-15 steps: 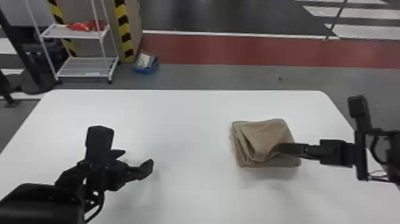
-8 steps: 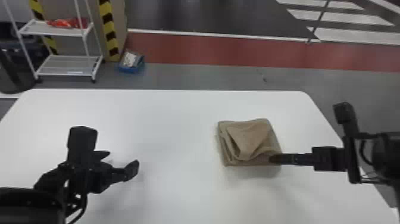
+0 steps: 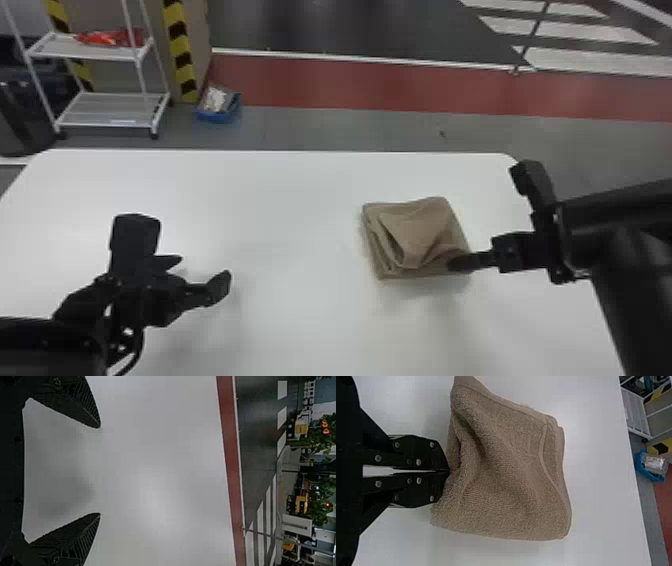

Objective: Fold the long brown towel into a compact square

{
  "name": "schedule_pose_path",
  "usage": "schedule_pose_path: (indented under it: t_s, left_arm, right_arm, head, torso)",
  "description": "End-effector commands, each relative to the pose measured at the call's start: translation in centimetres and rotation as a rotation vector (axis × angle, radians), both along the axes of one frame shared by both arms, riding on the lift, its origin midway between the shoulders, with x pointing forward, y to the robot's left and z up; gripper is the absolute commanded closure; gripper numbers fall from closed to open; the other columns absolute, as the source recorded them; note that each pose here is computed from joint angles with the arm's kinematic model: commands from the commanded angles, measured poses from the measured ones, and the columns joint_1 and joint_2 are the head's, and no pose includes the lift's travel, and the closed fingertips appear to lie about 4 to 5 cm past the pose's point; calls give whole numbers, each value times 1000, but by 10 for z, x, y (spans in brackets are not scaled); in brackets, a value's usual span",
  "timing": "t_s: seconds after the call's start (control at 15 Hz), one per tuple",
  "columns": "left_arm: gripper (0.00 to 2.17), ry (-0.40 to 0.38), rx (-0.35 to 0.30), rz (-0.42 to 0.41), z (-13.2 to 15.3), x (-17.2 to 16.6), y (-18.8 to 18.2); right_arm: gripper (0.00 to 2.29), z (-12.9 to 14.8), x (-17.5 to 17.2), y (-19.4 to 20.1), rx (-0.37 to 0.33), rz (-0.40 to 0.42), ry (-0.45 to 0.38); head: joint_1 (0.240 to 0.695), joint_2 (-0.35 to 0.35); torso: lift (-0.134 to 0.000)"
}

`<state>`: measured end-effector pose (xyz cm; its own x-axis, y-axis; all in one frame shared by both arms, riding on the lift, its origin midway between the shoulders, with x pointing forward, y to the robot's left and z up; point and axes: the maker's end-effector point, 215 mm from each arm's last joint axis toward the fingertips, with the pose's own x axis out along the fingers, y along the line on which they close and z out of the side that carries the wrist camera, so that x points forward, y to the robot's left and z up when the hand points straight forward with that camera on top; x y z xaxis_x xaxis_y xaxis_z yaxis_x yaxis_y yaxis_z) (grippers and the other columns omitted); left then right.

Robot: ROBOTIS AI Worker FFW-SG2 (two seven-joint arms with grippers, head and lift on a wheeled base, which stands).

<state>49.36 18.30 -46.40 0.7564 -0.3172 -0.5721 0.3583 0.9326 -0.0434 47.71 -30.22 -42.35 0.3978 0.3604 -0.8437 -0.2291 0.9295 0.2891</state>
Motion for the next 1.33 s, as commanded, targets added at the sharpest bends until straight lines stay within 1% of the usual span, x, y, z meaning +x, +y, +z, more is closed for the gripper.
schedule_pose_path:
  t_s: [0.0,0.13,0.2,0.27,0.33,0.53,0.8,0.93,1.07,1.13,1.2,1.27]
  left_arm:
    - [97,1,2,2,-1,-1,2]
    - [97,-3,2,1,0,0,1]
    - [97,-4,0,0,0,0,1]
    - [97,-10,-1,-4,1,1,-1]
    - [97,-9,-1,-4,1,1,-1]
    - [97,-10,-1,-4,1,1,0]
    - [97,-15,-6,-5,4,0,1]
    - [97,-17,-6,-4,5,0,1]
    - [97,-17,-6,-2,5,1,2]
    - [97,-17,-6,0,5,2,3]
    - [97,-20,-6,0,6,3,3]
    - [97,-20,-6,0,6,3,3]
  right_arm:
    - [1865,-5,14,-12,-54,-37,18]
    - [1865,-7,27,-24,-115,-85,16]
    - [1865,-10,30,-26,-122,-110,21]
    - [1862,-7,39,-28,-140,-131,16]
    - [1862,-9,44,-27,-144,-144,23]
    - [1862,-15,54,-21,-188,-179,33]
    - [1858,-16,68,-20,-278,-226,36]
    - [1855,-19,70,-10,-242,-235,31]
    - [1855,-13,92,-2,-223,-200,-85]
    - [1855,-11,97,0,-218,-195,-106]
    - [1851,-9,102,5,-195,-190,-129]
    - [1848,-15,98,12,-167,-184,-123]
  head:
    - [695,-134]
    - [695,-144]
    - [695,-150]
    - [695,-157]
    - [695,-164]
    - [695,-165]
    - [695,-154]
    - [695,-153]
    - [695,-139]
    - [695,-133]
    - [695,-128]
    - [695,-124]
  torso:
    - [-124]
    - [-124]
    - [-124]
    - [-124]
    - [-124]
    - [-124]
    - [-124]
    - [-124]
    - [-124]
    - [-124]
    - [-124]
    - [-124]
